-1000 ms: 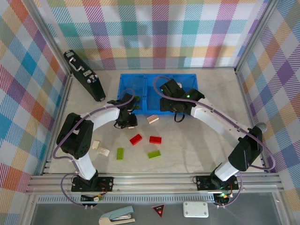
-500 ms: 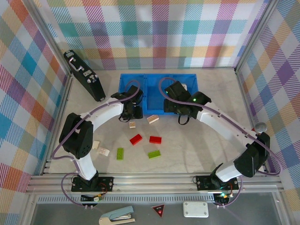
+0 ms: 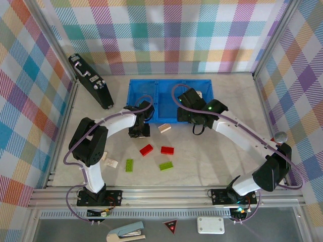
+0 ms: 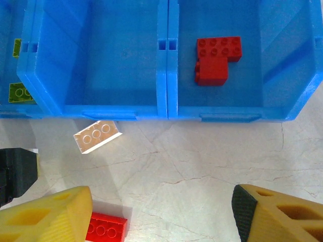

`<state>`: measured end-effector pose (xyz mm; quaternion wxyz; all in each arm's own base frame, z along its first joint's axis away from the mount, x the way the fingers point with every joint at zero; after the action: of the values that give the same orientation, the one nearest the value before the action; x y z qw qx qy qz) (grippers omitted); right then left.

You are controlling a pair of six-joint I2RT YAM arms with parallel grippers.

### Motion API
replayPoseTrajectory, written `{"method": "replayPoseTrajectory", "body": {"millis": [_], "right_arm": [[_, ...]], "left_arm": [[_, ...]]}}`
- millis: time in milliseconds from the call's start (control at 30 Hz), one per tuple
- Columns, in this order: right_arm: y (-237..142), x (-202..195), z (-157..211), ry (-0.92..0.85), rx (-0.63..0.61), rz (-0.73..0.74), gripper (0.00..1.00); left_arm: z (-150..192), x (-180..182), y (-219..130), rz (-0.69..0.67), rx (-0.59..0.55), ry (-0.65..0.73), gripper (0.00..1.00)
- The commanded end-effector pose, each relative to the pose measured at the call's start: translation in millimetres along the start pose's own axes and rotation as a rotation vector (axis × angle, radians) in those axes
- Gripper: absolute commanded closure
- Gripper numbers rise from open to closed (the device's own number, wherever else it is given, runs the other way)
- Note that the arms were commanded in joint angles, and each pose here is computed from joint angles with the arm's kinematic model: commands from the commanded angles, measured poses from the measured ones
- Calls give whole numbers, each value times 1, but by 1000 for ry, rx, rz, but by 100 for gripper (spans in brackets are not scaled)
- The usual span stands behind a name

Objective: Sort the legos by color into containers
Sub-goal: Pick up the lego from the center of the table, then place the lego in the container.

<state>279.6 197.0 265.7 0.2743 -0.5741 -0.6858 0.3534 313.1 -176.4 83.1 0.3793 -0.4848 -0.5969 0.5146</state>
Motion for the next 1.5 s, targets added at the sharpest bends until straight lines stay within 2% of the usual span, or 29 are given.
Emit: {"method": "replayPoseTrajectory", "body": {"millis": [0, 167, 367, 767, 1000, 1167, 1467], "right_arm": [[-7, -6, -1, 32, -16, 6, 26], [-8, -6, -1, 30, -17, 3, 26], [-11, -8, -1, 33, -24, 6, 26], [-17, -18, 7, 42, -29, 31, 26], [-27, -27, 10, 52, -44, 47, 27], [-32, -35, 16, 60, -41, 63, 27], [-47, -51, 26, 68, -51, 99, 27]], "left_arm": [[2, 3, 7, -9, 10, -1, 54], [0, 2, 3, 0, -3, 3, 62], [-2, -6, -11, 30, -13, 13, 62], [-17, -69, -73, 178, -93, 85, 63], [-36, -103, -91, 266, -131, 88, 64], [-52, -127, -94, 276, -215, 100, 64], [-84, -158, -69, 249, -294, 91, 64]]}}
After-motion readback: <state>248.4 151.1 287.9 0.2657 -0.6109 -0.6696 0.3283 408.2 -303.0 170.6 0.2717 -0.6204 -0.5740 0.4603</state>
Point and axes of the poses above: each hand's point on the last joint's axis, 136 mm out from that joint toward the fingers, its own y axis out along the fingers, its own x axis along the line the jaws close on, z = x × y, the point moved 5 cm from there along -y, back along the fingers, and after that the axes turned 11 degrees about -y, right-handed, at the moved point
